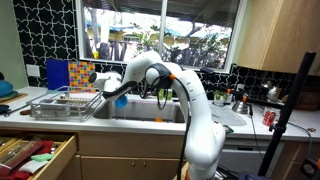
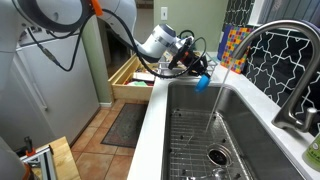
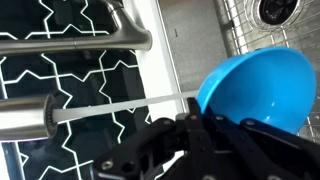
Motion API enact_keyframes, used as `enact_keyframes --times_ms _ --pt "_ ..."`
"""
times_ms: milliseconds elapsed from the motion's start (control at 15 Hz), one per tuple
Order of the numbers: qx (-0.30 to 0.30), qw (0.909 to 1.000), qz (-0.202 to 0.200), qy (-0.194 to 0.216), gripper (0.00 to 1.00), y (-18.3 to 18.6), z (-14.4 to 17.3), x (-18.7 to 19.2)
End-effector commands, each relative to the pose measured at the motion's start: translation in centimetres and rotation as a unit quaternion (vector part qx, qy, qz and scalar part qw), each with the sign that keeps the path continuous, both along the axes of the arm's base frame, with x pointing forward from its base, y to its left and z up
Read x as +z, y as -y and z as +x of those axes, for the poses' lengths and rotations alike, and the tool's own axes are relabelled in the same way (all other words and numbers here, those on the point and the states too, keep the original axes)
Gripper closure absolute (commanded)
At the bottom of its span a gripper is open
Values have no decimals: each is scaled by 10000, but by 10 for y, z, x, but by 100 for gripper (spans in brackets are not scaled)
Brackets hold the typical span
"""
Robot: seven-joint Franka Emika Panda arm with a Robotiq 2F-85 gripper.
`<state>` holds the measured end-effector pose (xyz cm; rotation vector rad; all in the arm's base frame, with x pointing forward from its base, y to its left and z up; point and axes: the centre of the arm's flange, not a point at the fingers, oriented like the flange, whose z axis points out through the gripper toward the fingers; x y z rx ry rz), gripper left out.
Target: Pour the liquid from the blue bowl into the sink.
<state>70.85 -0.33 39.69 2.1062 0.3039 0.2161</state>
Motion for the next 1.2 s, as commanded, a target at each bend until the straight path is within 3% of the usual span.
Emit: enact_keyframes --times_ms 0,67,267,533,800,1133 --pt "7 9995 325 -49 96 -4 -1 5" --pt "-39 9970 735 -240 96 -9 -3 12" --pt "-38 9877 1474 -522 96 -16 -11 26" --pt "88 9650 2435 -974 96 -19 -18 38" --pt "206 9303 3382 -1406 96 -16 -24 34" --pt "113 8782 4408 -1850 96 -8 -33 23"
